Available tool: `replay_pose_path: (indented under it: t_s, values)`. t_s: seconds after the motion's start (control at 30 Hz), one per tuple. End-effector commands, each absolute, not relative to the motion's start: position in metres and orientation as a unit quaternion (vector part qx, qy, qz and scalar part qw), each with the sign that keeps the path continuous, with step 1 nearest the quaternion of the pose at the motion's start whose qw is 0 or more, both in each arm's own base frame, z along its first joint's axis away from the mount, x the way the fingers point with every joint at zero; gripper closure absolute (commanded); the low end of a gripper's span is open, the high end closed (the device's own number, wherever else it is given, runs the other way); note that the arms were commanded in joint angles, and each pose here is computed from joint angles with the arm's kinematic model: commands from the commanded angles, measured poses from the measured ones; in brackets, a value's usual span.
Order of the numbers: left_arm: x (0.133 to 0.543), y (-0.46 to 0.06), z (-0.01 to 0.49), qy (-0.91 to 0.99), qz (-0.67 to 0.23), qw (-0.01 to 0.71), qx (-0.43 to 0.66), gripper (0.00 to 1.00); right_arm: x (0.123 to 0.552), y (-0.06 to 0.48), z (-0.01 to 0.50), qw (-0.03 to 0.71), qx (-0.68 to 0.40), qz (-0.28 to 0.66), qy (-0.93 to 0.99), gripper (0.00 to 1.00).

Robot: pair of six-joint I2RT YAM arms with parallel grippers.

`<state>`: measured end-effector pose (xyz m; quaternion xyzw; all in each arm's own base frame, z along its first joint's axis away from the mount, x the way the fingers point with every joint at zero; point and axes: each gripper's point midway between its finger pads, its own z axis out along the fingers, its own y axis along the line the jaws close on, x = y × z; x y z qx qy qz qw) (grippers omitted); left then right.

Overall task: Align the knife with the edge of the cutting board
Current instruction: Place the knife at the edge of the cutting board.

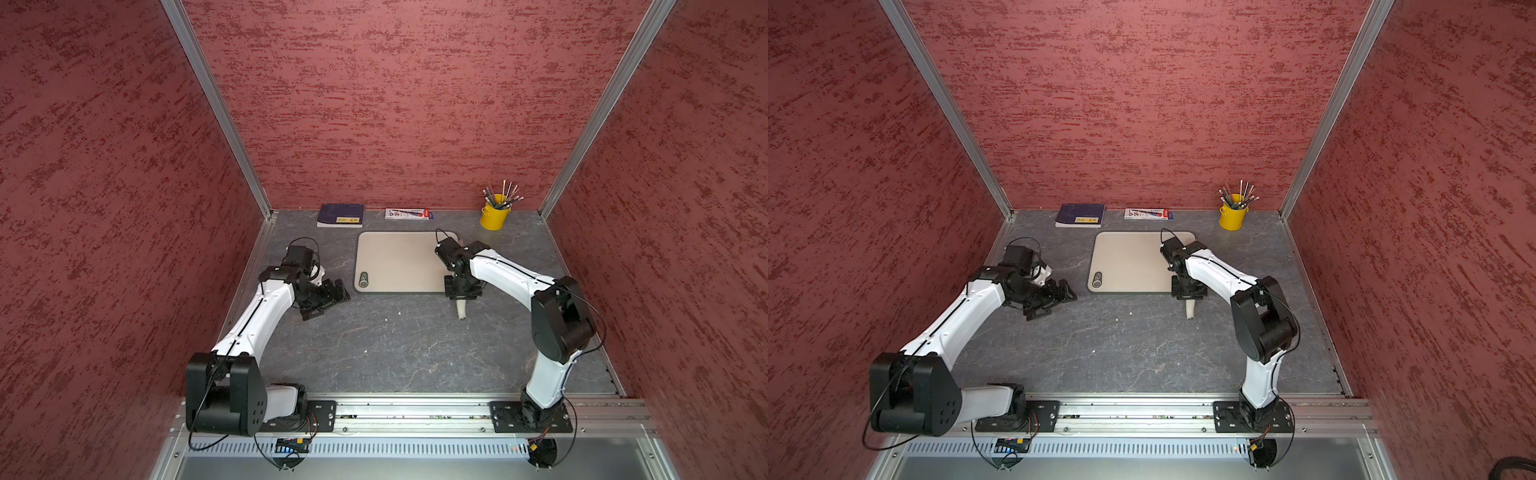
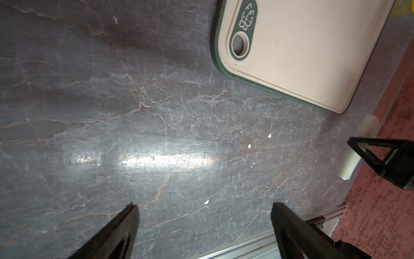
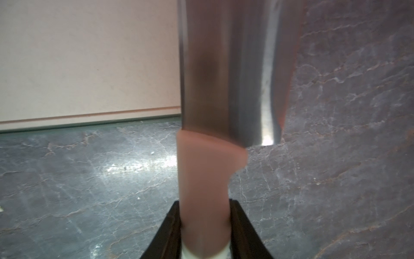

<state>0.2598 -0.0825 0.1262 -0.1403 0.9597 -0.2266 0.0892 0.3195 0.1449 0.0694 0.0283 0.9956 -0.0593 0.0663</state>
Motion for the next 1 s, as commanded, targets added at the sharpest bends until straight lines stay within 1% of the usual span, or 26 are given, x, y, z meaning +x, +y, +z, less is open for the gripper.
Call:
replay_pose_path:
  t_s: [0.0,0.17,0.27,0.47,0.73,0.97]
  values:
    - [0.253,-0.080,0.143,0.957,-0.238,0.105,-0.132,0.03,0.333,0.141,0.078,0.119,0.020,-0.062,0.991,1.00]
    - [0.250,-0.074,0.147,0.955,-0.223,0.144,-0.133,0.02,0.331,0.141,0.070,0.124,0.003,-0.058,0.991,1.00]
    - [0.254,-0.073,0.148,0.954,-0.222,0.151,-0.133,0.02,0.328,0.142,0.064,0.120,-0.006,-0.051,0.991,1.00]
    - [0.255,-0.074,0.133,0.957,-0.223,0.117,-0.141,0.02,0.327,0.149,0.051,0.104,0.002,-0.037,0.994,1.00]
    - [0.256,-0.073,0.129,0.958,-0.221,0.111,-0.144,0.02,0.323,0.146,0.041,0.093,0.012,-0.046,0.995,1.00]
    - [0.255,-0.069,0.118,0.962,-0.207,0.089,-0.154,0.01,0.319,0.148,0.035,0.076,0.029,-0.041,0.996,1.00]
